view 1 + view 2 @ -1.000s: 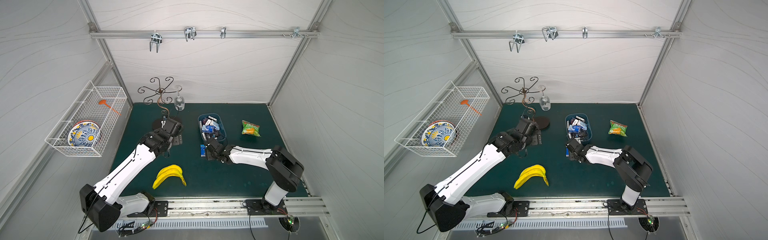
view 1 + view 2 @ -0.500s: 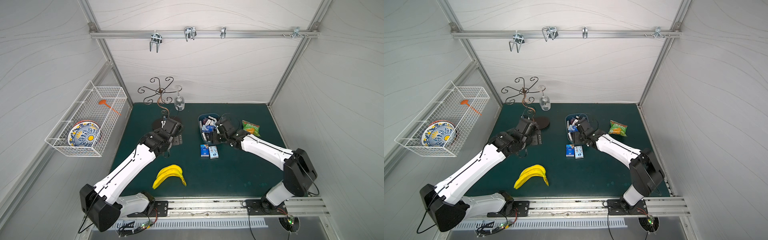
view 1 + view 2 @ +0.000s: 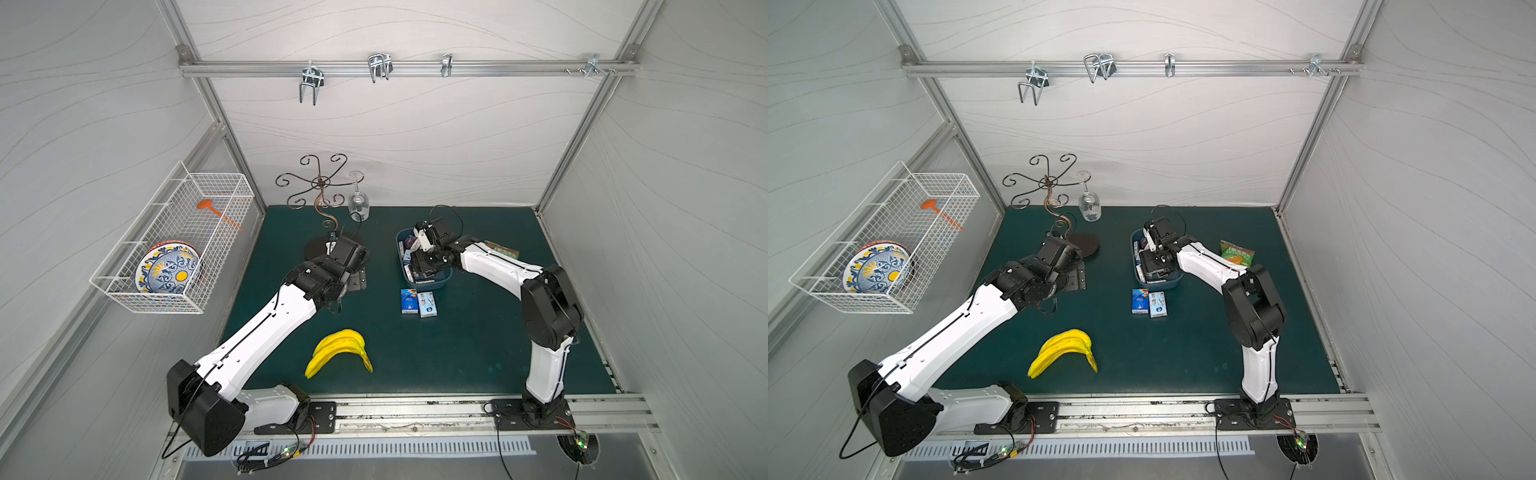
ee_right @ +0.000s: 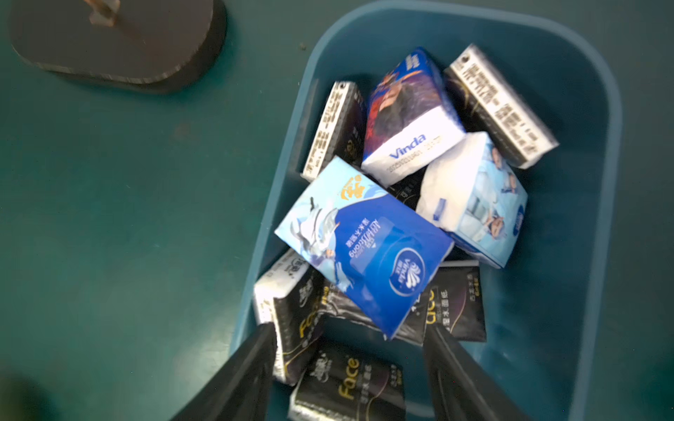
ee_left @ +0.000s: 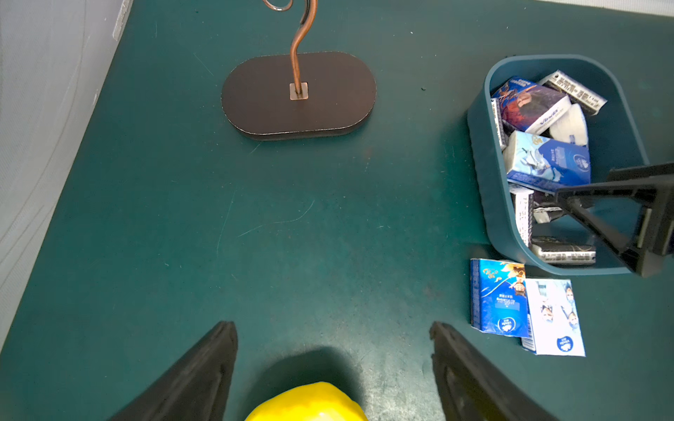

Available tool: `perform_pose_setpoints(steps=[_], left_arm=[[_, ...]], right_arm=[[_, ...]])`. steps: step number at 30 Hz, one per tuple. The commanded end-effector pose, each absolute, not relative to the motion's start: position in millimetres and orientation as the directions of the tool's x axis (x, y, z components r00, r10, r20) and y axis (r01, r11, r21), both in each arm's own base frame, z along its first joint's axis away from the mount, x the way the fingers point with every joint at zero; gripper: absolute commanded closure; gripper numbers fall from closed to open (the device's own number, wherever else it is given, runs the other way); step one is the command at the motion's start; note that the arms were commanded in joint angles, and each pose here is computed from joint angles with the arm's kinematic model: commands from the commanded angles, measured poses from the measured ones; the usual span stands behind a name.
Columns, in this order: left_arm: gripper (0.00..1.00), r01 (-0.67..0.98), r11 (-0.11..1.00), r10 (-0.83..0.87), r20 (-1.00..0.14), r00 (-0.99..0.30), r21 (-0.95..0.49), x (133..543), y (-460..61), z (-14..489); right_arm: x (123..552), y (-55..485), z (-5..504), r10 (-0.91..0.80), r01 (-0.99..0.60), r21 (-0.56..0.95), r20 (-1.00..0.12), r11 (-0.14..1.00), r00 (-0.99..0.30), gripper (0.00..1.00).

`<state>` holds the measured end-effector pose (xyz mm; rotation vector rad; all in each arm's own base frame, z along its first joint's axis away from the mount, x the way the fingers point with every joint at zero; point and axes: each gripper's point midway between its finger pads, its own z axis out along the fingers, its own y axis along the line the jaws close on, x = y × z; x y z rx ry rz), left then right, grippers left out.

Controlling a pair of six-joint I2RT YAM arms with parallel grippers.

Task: Take the pocket tissues out of the storage box
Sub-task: Pick up the pocket tissues from the storage box.

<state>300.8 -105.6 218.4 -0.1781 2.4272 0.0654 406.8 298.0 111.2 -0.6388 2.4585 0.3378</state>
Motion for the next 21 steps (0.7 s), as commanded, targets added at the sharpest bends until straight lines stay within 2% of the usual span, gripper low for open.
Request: perform_pose_setpoints(steps=[1,8,16,21], left_arm=[[0.12,-0.148,0.989,-0.108,-0.691,-0.714,-0.002,309.2,-104.5,237.3],[0.12,-0.155,0.988,-0.096,-0.7,-0.707,0.021,308.2,-98.9,239.5],[0.12,-0.15,0.988,-0.091,-0.704,-0.704,0.022,310.1,-99.3,243.3],[0.12,-0.143,0.989,-0.082,-0.707,-0.703,0.028,311.1,-99.5,247.4]], right_arm=[[414.8,302.7,113.1,-0.466,-0.617,0.041,-0.617,0.786,-0.634,0.3],[409.8,310.3,98.5,-0.657,-0.782,-0.066,-0.589,0.619,-0.47,0.33],[428.0,296.4,77.7,-0.798,-0.79,-0.308,-0.498,0.53,-0.341,0.34],[436.3,301.8,73.0,-0.831,-0.775,-0.393,-0.475,0.494,-0.289,0.37]])
